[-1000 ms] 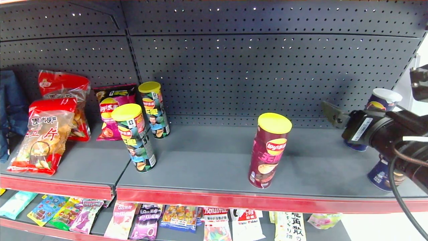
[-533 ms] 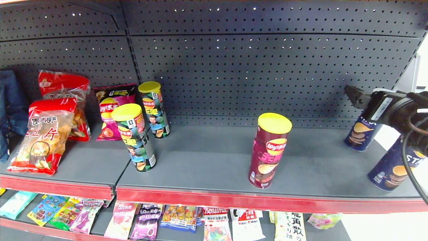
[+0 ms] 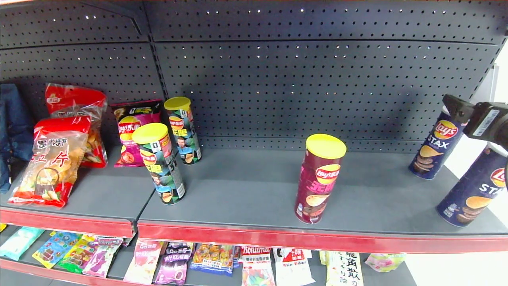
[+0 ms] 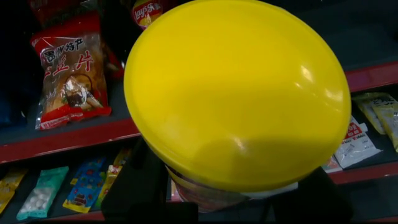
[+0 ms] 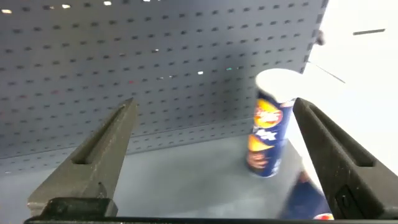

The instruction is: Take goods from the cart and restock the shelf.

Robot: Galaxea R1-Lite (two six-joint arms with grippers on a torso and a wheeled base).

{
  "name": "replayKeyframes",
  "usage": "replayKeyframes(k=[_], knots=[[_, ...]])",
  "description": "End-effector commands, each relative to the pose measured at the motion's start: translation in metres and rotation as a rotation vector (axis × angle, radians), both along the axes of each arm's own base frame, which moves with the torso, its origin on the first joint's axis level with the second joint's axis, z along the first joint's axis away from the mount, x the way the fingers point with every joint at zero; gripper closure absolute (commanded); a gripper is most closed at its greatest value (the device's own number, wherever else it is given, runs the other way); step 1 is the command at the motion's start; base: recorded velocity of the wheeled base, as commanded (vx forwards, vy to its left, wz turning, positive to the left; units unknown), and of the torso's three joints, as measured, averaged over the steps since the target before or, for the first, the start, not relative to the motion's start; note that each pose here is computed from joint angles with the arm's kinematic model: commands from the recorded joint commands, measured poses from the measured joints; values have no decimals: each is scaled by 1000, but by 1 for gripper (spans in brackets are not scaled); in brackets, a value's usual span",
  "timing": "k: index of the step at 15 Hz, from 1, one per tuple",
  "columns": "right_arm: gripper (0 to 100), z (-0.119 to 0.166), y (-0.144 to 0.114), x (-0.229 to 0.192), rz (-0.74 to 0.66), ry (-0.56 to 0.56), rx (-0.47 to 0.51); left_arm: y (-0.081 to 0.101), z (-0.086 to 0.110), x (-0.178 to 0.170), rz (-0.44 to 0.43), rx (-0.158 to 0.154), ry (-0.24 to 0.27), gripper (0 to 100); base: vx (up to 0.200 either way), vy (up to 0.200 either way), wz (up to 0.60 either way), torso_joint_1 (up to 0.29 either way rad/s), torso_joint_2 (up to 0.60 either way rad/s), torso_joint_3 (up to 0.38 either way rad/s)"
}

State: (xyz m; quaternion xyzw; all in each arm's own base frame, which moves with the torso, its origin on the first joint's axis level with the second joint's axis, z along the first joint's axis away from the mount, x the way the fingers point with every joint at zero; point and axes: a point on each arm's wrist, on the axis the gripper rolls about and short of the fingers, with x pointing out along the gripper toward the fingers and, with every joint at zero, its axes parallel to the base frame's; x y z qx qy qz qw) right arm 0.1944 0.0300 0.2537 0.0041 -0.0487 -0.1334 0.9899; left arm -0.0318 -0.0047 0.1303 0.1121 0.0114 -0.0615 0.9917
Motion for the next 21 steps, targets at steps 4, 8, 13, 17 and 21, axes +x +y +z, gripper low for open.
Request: replayKeyframes(k=[4, 8, 13, 17, 21], knots=[[0, 11, -29, -14, -4, -57, -22, 0, 0, 0, 0, 0, 0, 100, 0, 0, 0, 0, 0, 0], [0, 6, -44, -32, 52, -65, -49, 0, 0, 0, -1, 0, 0, 100, 0, 0, 0, 0, 0, 0], [0, -8, -62, -56, 108, -46, -81, 0, 0, 0, -6, -2, 2, 100, 0, 0, 0, 0, 0, 0], [0, -12, -60, -75, 144, -53, -91, 0, 0, 0, -14, -2, 2, 100, 0, 0, 0, 0, 0, 0], [0, -14, -60, -92, 131, -20, -87, 0, 1, 1, -17, -3, 8, 100, 0, 0, 0, 0, 0, 0]])
